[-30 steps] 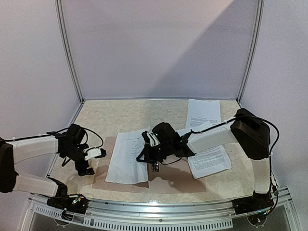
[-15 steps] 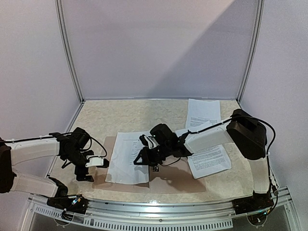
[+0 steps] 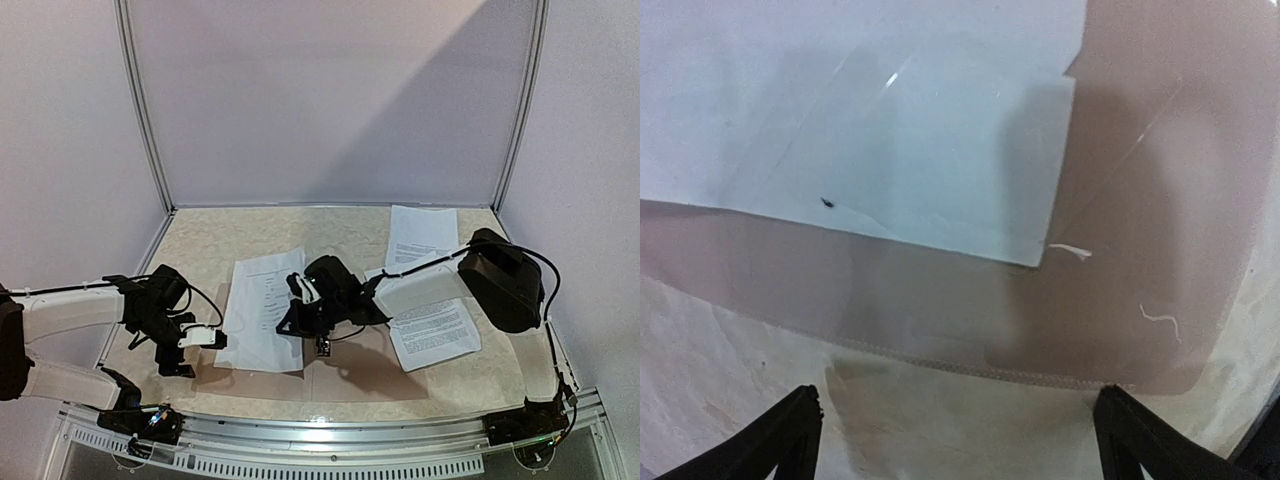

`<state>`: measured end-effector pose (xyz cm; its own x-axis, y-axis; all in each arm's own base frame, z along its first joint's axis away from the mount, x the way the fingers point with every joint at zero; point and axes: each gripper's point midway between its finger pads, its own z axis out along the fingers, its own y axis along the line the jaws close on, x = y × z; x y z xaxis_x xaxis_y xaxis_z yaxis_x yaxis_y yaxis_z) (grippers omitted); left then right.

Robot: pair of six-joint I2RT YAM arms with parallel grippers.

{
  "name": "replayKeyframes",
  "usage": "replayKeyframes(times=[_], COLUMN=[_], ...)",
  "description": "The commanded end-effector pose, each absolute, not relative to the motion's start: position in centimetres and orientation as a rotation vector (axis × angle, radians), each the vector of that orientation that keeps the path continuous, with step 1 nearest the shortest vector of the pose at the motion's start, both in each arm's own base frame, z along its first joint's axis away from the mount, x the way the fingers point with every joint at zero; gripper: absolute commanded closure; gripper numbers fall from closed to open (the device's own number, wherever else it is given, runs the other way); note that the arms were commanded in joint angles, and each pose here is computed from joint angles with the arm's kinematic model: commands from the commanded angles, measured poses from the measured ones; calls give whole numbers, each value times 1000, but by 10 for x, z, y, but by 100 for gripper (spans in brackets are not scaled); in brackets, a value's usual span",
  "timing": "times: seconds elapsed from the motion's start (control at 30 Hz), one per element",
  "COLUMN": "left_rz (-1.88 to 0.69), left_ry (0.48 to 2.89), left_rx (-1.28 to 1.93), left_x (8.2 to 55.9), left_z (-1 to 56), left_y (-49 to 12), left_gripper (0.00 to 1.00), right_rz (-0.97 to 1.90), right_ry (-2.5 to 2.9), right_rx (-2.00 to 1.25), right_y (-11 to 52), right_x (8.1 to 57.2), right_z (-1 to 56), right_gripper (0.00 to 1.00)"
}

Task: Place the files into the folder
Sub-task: Insert the folder to form pockets on the folder.

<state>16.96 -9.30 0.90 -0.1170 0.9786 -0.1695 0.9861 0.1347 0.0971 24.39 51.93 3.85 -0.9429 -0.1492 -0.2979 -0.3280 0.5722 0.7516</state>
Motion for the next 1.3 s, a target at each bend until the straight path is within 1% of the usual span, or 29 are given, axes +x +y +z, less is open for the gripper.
replayKeyframes(times=[0.0,0.13,0.27,0.67,0.87,1.07,1.27], left_rz=[-69,-67,-64,-70,-74,-86,-95], left_ry=[2229,2238,2240,2235,2231,2223,2218], left_rx=[2001,1992,1987,1981,1979,1974,1973], left_x=[154,155,155,156,156,157,157], left_z=[-11,-11,-11,-10,-10,-9,-9], left_y=[-89,-89,-89,-91,-92,-94,-95], left_gripper=[3,3,3,3,3,3,3], right_rz=[1303,1374,1419,1578,1611,1629,1618], right_ry=[2511,2532,2608,2648,2648,2635,2616], right_rx=[-375,-448,-466,-516,-395,-242,-186], right_y=[530,541,542,552,547,550,553], right_x=[264,255,240,209,204,210,210], right_z=[50,45,28,42,40,41,46], right_gripper=[100,100,100,100,100,100,100])
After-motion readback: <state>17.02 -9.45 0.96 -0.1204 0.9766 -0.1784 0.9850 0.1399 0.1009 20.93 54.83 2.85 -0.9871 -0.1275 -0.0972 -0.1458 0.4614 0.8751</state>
